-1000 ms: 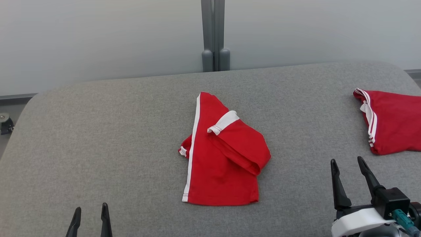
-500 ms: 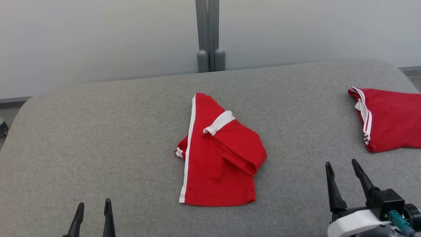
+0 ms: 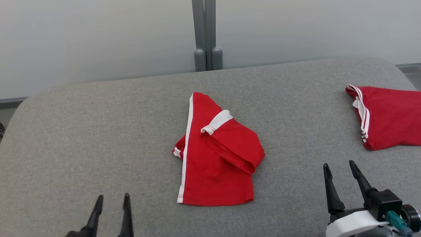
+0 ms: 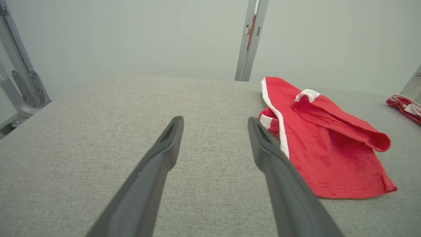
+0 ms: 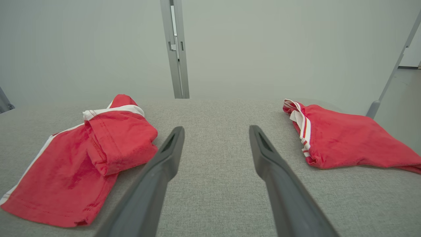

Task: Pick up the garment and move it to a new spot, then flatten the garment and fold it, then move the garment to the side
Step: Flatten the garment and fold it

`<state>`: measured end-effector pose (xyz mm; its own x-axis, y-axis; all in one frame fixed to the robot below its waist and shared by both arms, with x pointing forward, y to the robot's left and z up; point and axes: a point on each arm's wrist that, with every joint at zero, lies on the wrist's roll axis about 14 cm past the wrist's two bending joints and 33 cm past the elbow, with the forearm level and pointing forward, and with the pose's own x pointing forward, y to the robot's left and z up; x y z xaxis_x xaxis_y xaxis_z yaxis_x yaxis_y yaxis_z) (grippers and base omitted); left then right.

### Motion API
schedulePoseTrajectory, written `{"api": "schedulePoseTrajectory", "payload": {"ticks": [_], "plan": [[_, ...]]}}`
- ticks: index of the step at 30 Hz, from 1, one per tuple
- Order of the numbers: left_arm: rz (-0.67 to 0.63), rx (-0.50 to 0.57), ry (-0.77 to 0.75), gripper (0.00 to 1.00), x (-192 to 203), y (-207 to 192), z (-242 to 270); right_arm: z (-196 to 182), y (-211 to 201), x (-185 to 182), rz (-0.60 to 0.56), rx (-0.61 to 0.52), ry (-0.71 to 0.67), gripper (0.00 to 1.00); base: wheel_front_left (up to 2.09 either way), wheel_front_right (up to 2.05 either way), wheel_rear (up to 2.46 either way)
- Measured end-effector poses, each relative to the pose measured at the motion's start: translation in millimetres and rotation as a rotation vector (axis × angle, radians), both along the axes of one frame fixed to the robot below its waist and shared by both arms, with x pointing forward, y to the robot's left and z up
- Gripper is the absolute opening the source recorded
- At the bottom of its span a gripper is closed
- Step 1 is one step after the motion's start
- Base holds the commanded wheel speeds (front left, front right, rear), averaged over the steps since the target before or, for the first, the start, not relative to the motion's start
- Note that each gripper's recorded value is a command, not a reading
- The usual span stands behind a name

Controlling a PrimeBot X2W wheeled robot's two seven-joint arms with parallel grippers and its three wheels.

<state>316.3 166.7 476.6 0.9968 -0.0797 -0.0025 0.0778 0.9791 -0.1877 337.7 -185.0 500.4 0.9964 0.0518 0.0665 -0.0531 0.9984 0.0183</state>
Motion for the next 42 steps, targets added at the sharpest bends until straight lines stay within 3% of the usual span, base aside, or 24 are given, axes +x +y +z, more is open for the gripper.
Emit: {"api": "schedulePoseTrajectory", "payload": {"ticks": [4,9,19,20,21,27,32,38,42], "plan": [[-0.161,-0.027,0.012,1.0,15,-53,-3,-2,5,3,0.014,0.001,0.007,1.0,0.0,0.0,0.0],[-0.362,-0.005,0.188,1.0,28,-110,-40,2,13,13,0.036,0.002,-0.005,1.0,0.0,0.0,0.0],[-0.371,0.041,0.553,1.0,43,-115,-120,-6,-16,12,-0.054,0.007,0.023,1.0,0.0,0.0,0.0],[-0.387,0.036,0.57,0.74,42,-119,-123,-6,-19,11,-0.065,0.007,0.025,1.0,0.0,0.0,0.0],[-0.4,0.027,0.581,0.0,43,-122,-124,-7,-22,9,-0.076,0.007,0.029,1.0,0.0,0.0,0.0],[-0.539,-0.093,0.572,0.0,37,-171,-106,-11,-35,0,-0.12,0.015,0.043,1.0,0.0,0.0,0.0],[-0.688,-0.157,0.464,0.0,34,-216,-58,-11,-33,-1,-0.116,0.023,0.042,1.0,0.0,0.0,0.0],[-0.968,-0.173,0.358,0.0,2,-282,1,-5,-35,1,-0.122,0.03,0.024,1.0,0.0,0.0,0.0],[-1.143,-0.118,0.308,0.0,-20,-317,23,-2,-41,0,-0.144,0.046,0.014,1.0,0.0,0.0,0.0]]}}
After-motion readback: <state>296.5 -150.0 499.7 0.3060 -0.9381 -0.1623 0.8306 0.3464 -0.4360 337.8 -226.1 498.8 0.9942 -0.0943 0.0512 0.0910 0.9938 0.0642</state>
